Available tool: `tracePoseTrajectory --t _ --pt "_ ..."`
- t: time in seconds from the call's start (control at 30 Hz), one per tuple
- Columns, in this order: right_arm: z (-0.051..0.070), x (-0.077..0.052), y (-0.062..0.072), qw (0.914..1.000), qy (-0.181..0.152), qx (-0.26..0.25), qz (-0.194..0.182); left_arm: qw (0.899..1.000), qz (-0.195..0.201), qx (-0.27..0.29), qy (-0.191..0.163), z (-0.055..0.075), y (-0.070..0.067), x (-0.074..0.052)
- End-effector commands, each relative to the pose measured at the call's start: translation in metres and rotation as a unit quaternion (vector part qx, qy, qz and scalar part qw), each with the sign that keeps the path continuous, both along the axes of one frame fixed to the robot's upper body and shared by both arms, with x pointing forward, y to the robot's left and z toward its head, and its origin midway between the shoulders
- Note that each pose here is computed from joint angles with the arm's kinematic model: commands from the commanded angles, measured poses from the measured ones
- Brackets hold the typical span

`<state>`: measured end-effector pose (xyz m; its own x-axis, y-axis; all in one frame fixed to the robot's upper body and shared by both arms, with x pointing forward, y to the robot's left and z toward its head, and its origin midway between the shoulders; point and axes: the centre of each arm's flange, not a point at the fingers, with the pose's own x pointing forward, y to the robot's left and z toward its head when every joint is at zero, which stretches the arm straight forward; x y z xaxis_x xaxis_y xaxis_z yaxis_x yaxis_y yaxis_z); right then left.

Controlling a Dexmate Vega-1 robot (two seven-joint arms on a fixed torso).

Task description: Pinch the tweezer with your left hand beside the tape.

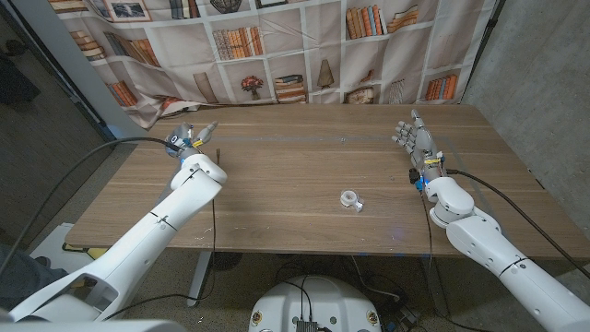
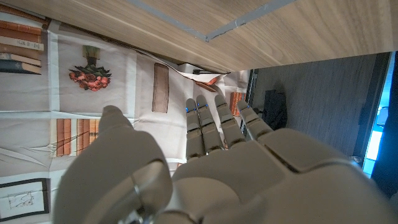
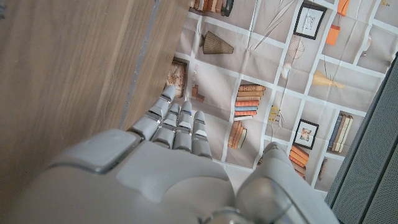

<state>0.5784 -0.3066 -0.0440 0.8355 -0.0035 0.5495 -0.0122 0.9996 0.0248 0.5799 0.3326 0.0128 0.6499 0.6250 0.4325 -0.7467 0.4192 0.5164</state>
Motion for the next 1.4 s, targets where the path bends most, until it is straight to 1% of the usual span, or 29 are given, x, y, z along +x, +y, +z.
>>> tracePoseTrajectory --t 0.03,0.23,0.33,0.37,0.4,0.43,0.63,0.8,0.97,1.03,1.4 --pt "-0.006 -0.004 0.000 1.0000 0.004 0.004 -0.005 0.999 0.033 0.011 0.027 0.003 -0.002 0.009" --pt "-0.007 -0.005 0.000 0.9999 0.006 0.006 -0.007 0.998 0.047 0.021 0.045 0.006 -0.002 0.016" --pt "-0.007 -0.005 0.000 0.9999 0.007 0.007 -0.007 0.996 0.064 0.029 0.054 0.008 -0.004 0.019" --pt "-0.007 -0.005 0.000 0.9999 0.006 0.006 -0.008 0.995 0.065 0.032 0.062 0.008 -0.005 0.021" --pt "-0.007 -0.005 0.000 0.9999 0.006 0.006 -0.008 0.995 0.065 0.032 0.063 0.008 -0.005 0.021" --pt "-0.006 -0.005 0.000 0.9999 0.006 0.006 -0.008 0.995 0.065 0.029 0.071 0.007 -0.005 0.024" --pt "-0.005 -0.003 0.001 0.9999 0.008 0.005 -0.007 0.992 0.072 0.034 0.096 0.006 -0.005 0.032" --pt "-0.006 -0.002 0.000 0.9999 0.011 0.006 -0.008 0.991 0.081 0.033 0.097 0.004 -0.004 0.036" --pt "-0.006 0.000 0.000 0.9999 0.013 0.005 -0.009 0.988 0.102 0.044 0.107 0.003 -0.007 0.040" --pt "-0.005 0.000 0.000 0.9999 0.013 0.005 -0.008 0.987 0.104 0.047 0.112 0.003 -0.008 0.042" --pt "-0.002 0.001 0.000 0.9998 0.016 0.002 -0.008 0.978 0.120 0.056 0.159 0.000 -0.007 0.053"
